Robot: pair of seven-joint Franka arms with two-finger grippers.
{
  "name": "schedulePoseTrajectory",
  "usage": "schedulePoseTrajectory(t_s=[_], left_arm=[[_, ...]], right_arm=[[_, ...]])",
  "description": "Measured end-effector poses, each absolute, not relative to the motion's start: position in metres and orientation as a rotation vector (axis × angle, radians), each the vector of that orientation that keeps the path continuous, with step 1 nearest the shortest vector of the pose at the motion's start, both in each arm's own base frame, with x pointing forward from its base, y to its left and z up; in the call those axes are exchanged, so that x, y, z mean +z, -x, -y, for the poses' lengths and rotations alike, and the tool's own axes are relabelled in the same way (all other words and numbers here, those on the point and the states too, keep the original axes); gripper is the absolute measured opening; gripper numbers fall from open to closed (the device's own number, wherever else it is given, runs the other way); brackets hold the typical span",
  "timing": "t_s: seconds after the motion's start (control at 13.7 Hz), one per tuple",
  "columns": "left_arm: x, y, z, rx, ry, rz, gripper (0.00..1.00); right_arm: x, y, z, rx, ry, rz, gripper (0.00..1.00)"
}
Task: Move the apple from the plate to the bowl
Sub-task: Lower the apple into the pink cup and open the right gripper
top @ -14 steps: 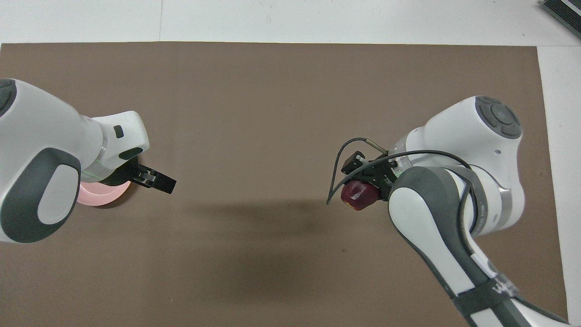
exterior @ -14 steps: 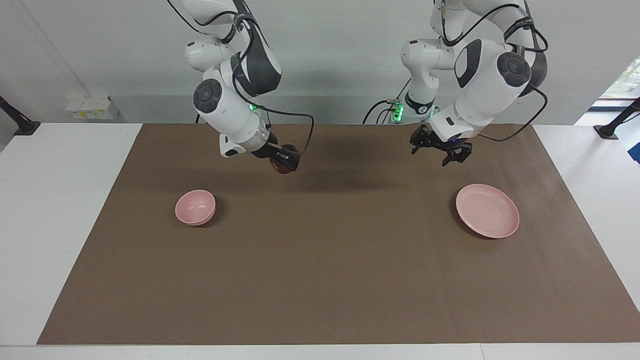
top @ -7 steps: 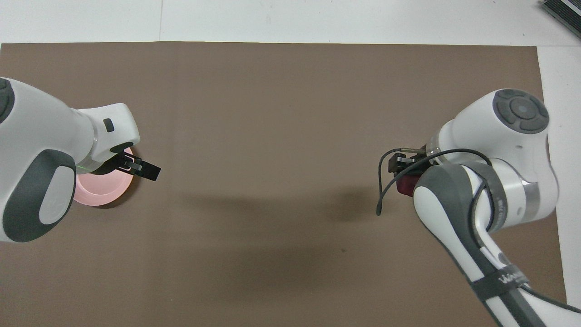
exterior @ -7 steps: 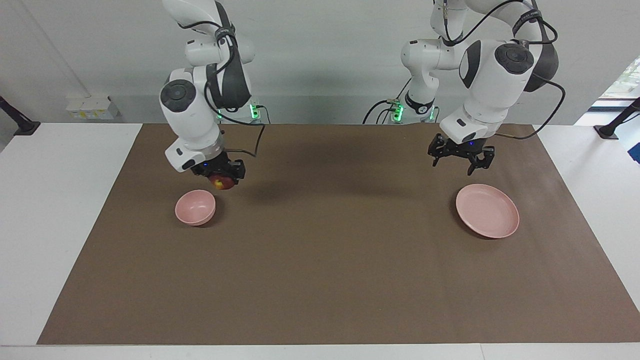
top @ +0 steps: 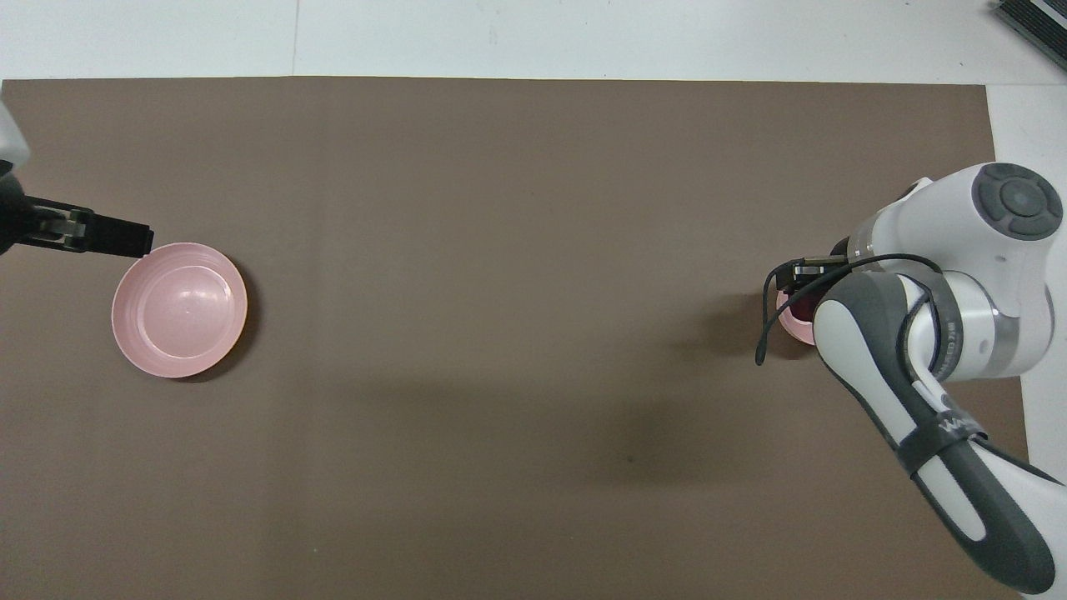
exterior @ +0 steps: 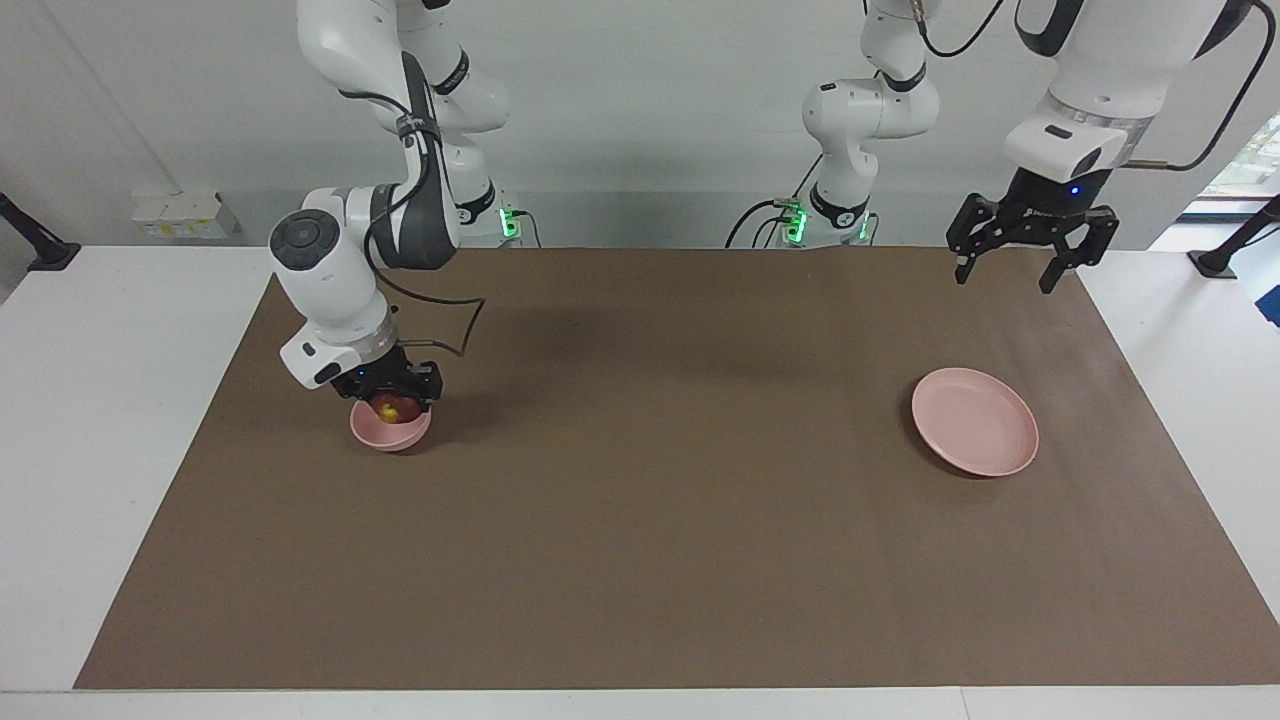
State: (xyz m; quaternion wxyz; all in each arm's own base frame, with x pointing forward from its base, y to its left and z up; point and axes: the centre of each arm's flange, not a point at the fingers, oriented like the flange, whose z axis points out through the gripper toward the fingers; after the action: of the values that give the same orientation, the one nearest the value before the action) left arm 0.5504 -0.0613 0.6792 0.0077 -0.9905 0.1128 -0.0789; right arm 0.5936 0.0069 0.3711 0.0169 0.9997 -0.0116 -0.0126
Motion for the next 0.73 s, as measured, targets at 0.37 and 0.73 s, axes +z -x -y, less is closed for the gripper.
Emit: schedulePoseTrajectory(t_s=[0.37, 0.73], left_arm=[[0.683, -0.544, 0.033, -0.152, 3.120, -0.261, 1.00], [0.677, -0.540, 0.021, -0.076, 3.133, -0.210, 1.00]], right_arm=[[0.357, -0.594, 0.010, -0.051, -3.104, 0.013, 0.71], [0.335, -0.598, 0.021, -0.049, -3.104, 0.017, 0.74]])
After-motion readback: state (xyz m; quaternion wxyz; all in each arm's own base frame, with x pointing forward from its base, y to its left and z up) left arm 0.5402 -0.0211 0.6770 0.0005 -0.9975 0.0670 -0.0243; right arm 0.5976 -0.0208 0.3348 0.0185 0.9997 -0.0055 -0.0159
